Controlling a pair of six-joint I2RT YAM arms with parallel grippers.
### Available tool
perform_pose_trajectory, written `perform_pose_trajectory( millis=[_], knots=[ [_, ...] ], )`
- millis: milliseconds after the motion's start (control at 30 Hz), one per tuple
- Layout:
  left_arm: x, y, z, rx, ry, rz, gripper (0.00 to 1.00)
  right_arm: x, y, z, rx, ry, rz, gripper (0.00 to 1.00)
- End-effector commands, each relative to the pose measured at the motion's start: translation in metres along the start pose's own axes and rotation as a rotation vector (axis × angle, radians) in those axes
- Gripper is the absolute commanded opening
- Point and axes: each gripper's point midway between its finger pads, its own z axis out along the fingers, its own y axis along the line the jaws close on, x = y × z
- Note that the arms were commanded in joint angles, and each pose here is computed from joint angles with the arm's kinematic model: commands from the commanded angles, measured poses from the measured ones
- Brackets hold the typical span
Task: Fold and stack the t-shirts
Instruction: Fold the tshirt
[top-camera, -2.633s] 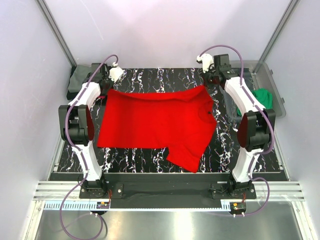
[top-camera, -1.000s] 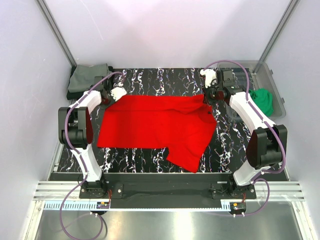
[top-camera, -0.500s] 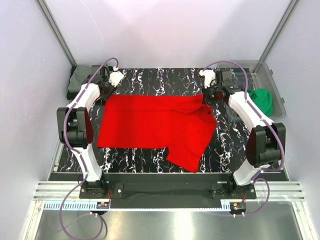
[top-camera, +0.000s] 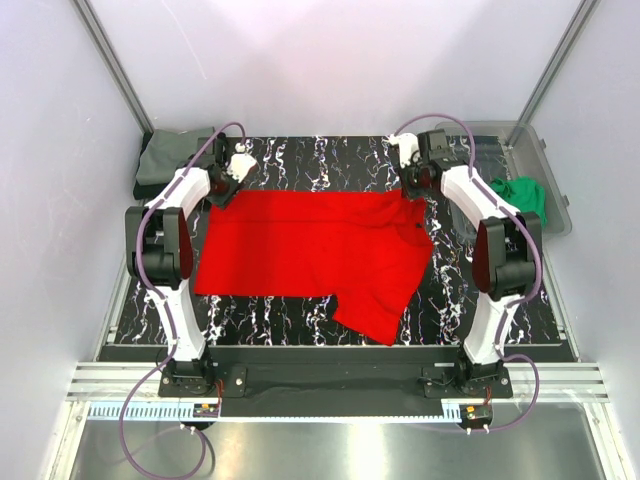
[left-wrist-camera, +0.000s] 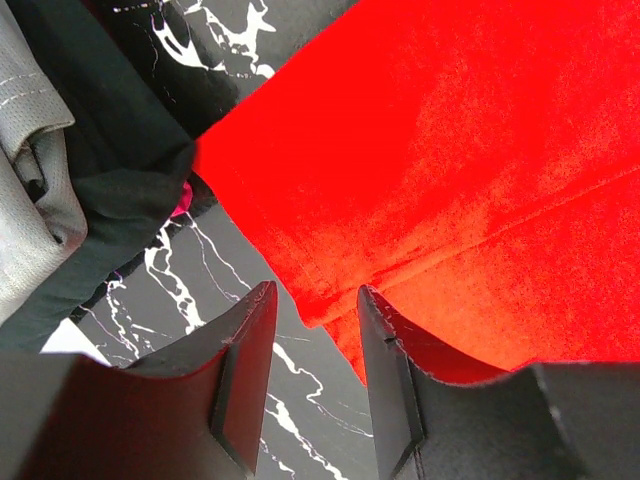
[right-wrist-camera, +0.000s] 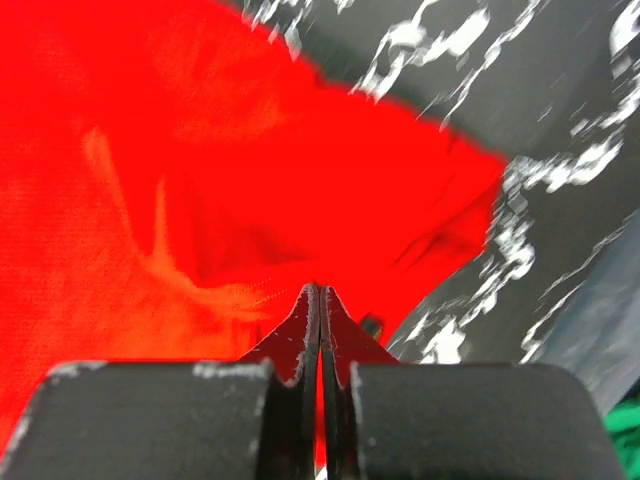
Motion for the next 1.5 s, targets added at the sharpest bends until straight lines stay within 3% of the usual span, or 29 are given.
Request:
perform_pose_trajectory(
  millis=[0,133,167,200,233,367,400,500,600,700,967,1467],
  knots=[
    [-0.012,0.006,-0.012,-0.015,-0.05,-0.013,0.43,-0.039,-0.032,0.004,0.104,-0.09,-0.037,0.0],
    [-0.01,0.004,-0.01,-0.009,-0.045,-0.027,0.43,-0.063,-0.045,0.008,0.135,-0.13,-0.044,0.0],
    [-0.01,0.003,-0.01,-0.005,-0.045,-0.035,0.43,-0.064,-0.046,0.009,0.14,-0.13,-0.044,0.06],
    [-0.01,0.003,-0.012,-0.007,-0.045,-0.038,0.43,-0.065,-0.049,0.009,0.156,-0.131,-0.045,0.27],
    [-0.009,0.002,-0.011,-0.005,-0.043,-0.04,0.43,-0.068,-0.053,0.008,0.177,-0.136,-0.046,0.36],
    [-0.008,0.0,-0.016,-0.007,-0.046,-0.056,0.43,-0.09,-0.053,-0.018,0.213,-0.205,-0.13,0.47],
    [-0.007,-0.001,-0.018,-0.006,-0.046,-0.061,0.43,-0.101,-0.044,-0.035,0.198,-0.243,-0.163,0.46],
    [-0.007,-0.004,-0.022,0.002,-0.055,-0.074,0.43,-0.086,0.022,-0.046,-0.096,-0.264,-0.307,0.42],
    [-0.007,-0.008,-0.019,0.013,-0.055,-0.09,0.43,-0.034,0.064,-0.027,-0.217,-0.166,-0.435,0.35],
    [-0.006,-0.012,-0.02,0.02,-0.054,-0.091,0.43,-0.007,0.087,-0.011,-0.295,-0.111,-0.472,0.26],
    [-0.001,-0.025,-0.029,0.025,-0.046,-0.07,0.43,0.012,0.096,0.028,-0.368,-0.001,-0.479,0.31],
    [0.01,-0.036,-0.027,0.036,-0.017,-0.08,0.43,0.009,0.092,0.061,-0.384,0.045,-0.475,0.31]
  ],
)
